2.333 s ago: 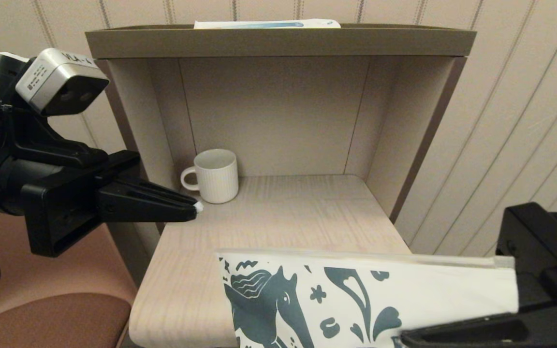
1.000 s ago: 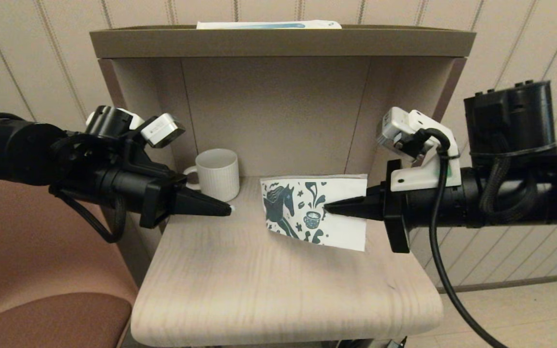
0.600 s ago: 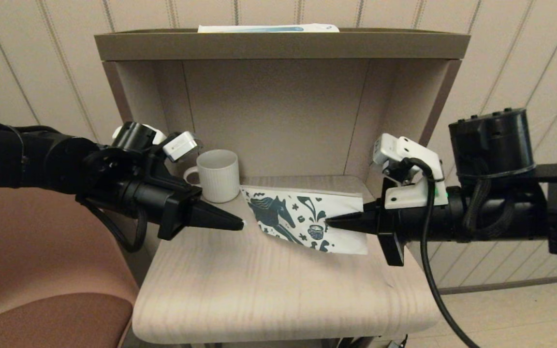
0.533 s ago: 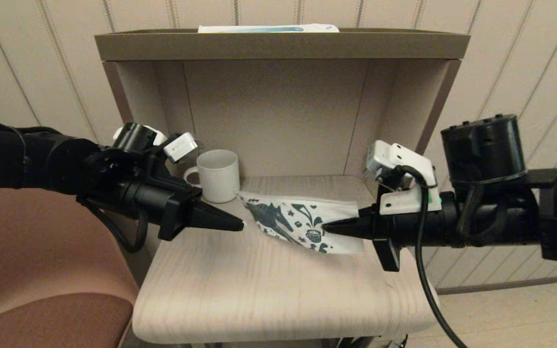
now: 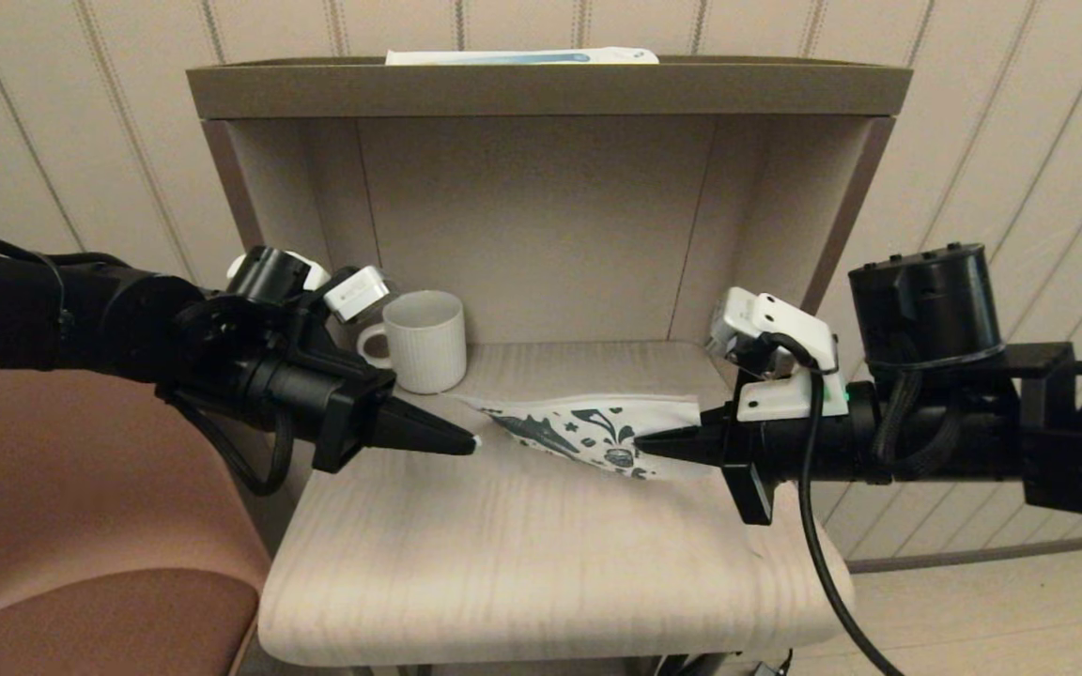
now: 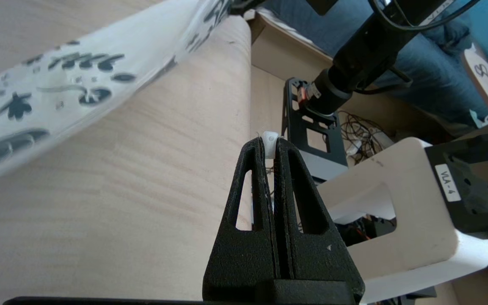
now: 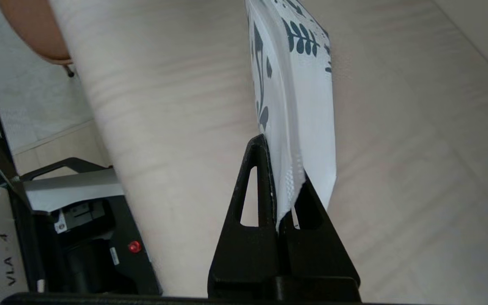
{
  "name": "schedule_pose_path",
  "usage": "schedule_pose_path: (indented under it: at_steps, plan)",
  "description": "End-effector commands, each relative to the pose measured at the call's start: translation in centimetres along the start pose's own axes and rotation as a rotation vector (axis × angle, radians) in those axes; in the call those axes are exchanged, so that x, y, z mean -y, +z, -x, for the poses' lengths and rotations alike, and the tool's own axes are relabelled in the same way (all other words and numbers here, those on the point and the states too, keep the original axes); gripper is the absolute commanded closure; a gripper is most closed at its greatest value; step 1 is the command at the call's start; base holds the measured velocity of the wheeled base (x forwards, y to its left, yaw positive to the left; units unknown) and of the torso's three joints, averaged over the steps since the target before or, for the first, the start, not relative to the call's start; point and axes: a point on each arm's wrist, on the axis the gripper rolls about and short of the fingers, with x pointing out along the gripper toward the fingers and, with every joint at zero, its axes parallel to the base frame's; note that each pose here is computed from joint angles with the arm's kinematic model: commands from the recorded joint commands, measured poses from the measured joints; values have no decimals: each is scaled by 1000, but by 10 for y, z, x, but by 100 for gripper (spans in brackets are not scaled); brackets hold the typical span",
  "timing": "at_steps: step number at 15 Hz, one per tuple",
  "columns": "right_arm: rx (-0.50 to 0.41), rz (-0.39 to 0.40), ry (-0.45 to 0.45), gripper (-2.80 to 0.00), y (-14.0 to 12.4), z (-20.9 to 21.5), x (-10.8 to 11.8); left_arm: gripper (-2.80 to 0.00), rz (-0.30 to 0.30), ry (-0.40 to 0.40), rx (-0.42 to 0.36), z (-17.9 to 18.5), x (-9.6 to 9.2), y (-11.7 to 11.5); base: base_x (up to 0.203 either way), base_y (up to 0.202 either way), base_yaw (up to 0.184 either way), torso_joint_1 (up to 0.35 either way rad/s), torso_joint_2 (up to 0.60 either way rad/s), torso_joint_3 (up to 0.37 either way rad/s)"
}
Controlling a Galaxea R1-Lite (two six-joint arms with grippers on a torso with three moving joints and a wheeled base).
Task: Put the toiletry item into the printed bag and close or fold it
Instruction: Close the strorage bag and place it on the desk
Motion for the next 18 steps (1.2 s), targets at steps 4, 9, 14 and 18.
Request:
schedule_pose_path:
  at_steps: [4,9,14,18]
  plan:
    - [-15,-17,-20,0,-6,-3,10,0,20,-12,-11,-6,-15,-10,0,0,0,0,0,0]
    - [0,-36,-42,0,-10,-8,20,0,16,-14,-8,-5,-14,-9,0,0,0,0,0,0]
    - [22,-120,-54,0,-2,-5,21,0,11,-13,-7,-5,-12,-8,0,0,0,0,0,0]
    - [31,-114,-52,-280,0,-5,21,-280,5,3,-12,-3,-7,-5,0,0,0,0,0,0]
